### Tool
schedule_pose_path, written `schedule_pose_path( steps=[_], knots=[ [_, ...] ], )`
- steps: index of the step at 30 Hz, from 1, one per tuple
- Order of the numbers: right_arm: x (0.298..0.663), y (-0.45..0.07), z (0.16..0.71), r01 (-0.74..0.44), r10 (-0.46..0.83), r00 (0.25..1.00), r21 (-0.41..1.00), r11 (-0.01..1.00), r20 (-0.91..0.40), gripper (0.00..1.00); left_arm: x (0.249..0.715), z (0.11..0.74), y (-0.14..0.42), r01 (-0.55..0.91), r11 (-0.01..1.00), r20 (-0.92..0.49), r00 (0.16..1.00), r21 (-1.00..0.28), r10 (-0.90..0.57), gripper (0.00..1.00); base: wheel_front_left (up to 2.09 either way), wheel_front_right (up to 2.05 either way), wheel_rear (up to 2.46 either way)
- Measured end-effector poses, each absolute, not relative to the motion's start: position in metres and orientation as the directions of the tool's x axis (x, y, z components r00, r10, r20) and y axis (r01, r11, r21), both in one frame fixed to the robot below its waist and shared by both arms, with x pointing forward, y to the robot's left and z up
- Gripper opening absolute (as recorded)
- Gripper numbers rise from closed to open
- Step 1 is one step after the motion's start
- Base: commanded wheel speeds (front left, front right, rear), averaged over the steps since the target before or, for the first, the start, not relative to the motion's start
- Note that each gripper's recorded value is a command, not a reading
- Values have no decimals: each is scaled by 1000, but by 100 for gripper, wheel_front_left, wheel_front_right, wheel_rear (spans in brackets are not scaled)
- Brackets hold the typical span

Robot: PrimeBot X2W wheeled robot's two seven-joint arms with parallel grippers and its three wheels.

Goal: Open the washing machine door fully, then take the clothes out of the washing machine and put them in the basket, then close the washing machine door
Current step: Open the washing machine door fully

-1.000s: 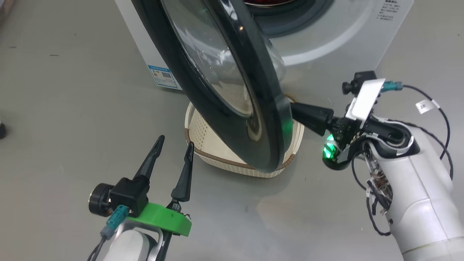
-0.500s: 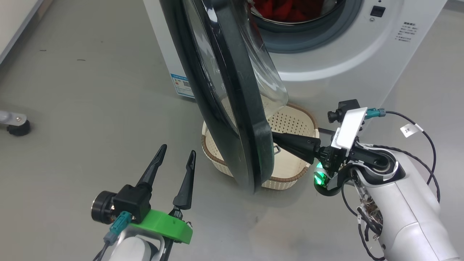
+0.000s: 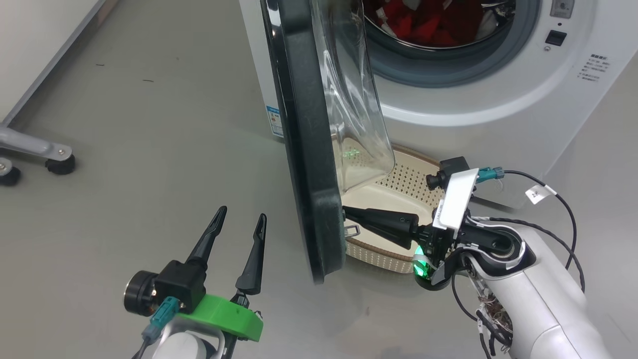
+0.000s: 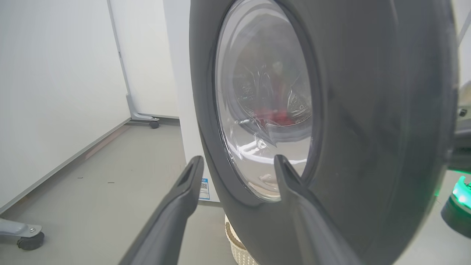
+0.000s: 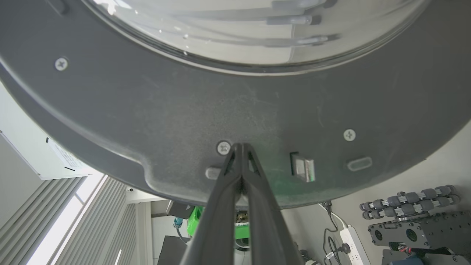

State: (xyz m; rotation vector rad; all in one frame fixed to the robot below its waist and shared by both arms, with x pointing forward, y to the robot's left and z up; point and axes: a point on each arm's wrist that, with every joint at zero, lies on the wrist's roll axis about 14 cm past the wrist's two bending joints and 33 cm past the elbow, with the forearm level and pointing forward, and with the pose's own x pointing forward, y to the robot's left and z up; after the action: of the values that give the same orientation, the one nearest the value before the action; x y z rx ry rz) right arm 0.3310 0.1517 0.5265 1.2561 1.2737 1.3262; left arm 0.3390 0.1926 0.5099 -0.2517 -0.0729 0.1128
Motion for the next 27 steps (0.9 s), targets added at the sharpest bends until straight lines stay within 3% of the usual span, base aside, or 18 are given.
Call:
schedule_pose_path(
  steps=[11, 17, 23, 27],
  knots=[
    [306, 171, 532, 39, 981, -168, 995, -91, 97, 0, 325, 511, 211, -172, 952, 57, 980, -251, 192, 100, 0, 0, 0],
    [303, 174, 533, 41, 982, -164, 995, -93, 99, 0, 323, 512, 215, -182, 951, 63, 977, -251, 204, 100, 0, 0, 0],
    [307, 172, 533, 67, 987, -114, 992, -109, 116, 0, 323, 511, 214, -184, 950, 58, 977, -253, 205, 100, 0, 0, 0],
    [316, 166, 534, 87, 990, -37, 987, -136, 139, 0, 324, 511, 213, -182, 950, 59, 977, -254, 203, 100, 0, 0, 0]
  ],
)
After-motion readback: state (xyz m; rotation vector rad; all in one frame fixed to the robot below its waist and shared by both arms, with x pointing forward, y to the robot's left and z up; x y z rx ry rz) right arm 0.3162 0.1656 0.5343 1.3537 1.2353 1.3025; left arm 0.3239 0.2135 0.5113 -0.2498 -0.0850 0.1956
